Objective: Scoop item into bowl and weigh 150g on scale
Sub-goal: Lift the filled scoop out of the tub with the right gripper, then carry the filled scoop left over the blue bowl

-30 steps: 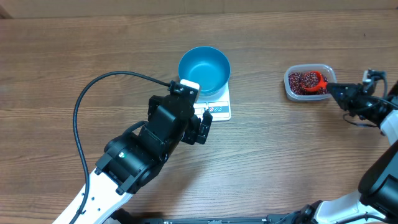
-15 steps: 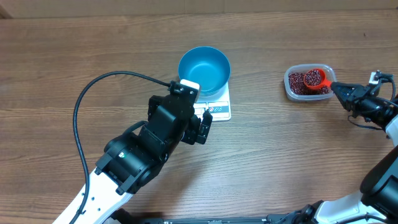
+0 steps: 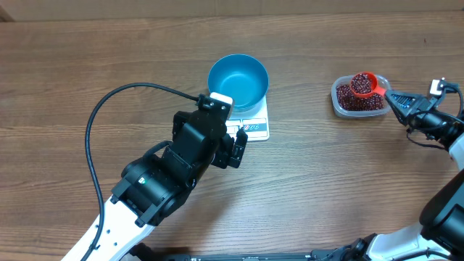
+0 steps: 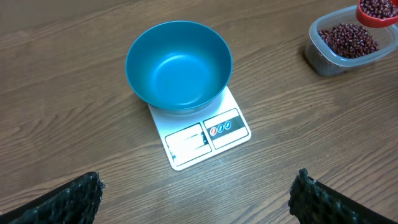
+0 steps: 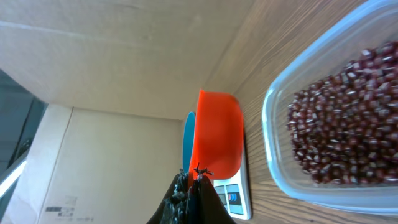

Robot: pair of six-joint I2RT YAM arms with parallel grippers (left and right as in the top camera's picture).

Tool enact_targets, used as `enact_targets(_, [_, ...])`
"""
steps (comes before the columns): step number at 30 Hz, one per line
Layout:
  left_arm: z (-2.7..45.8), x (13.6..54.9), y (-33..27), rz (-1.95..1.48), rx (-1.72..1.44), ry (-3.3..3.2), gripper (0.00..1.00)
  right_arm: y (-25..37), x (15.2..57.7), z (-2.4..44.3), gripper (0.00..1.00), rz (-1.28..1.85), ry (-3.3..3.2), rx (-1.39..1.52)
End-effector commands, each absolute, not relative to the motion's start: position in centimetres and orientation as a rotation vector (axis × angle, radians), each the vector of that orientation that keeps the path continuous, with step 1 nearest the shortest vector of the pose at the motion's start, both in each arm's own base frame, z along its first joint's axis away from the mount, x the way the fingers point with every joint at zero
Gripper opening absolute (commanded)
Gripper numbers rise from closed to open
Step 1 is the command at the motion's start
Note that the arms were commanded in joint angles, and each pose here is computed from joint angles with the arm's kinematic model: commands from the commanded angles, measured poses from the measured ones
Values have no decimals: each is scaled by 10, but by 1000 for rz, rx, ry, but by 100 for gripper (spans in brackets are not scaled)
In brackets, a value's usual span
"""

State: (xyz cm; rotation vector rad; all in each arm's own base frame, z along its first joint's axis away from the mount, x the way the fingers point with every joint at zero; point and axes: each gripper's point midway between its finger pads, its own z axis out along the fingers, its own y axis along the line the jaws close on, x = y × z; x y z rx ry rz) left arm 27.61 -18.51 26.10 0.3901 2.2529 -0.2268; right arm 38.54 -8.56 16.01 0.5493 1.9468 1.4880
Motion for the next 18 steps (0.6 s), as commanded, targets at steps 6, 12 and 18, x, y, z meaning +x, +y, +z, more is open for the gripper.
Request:
enact_targets(6, [266,280,-185,-241,356,2249,99,-36,400,175,4,1631,1966,420])
enact_targets(12, [266,280,-185,-241,356,2249,99,17,413,188,4,1698,2001,261])
enact_targets(18, [266,280,-185,-241,356,2249,99,66,424,196,4,1689,2024,135])
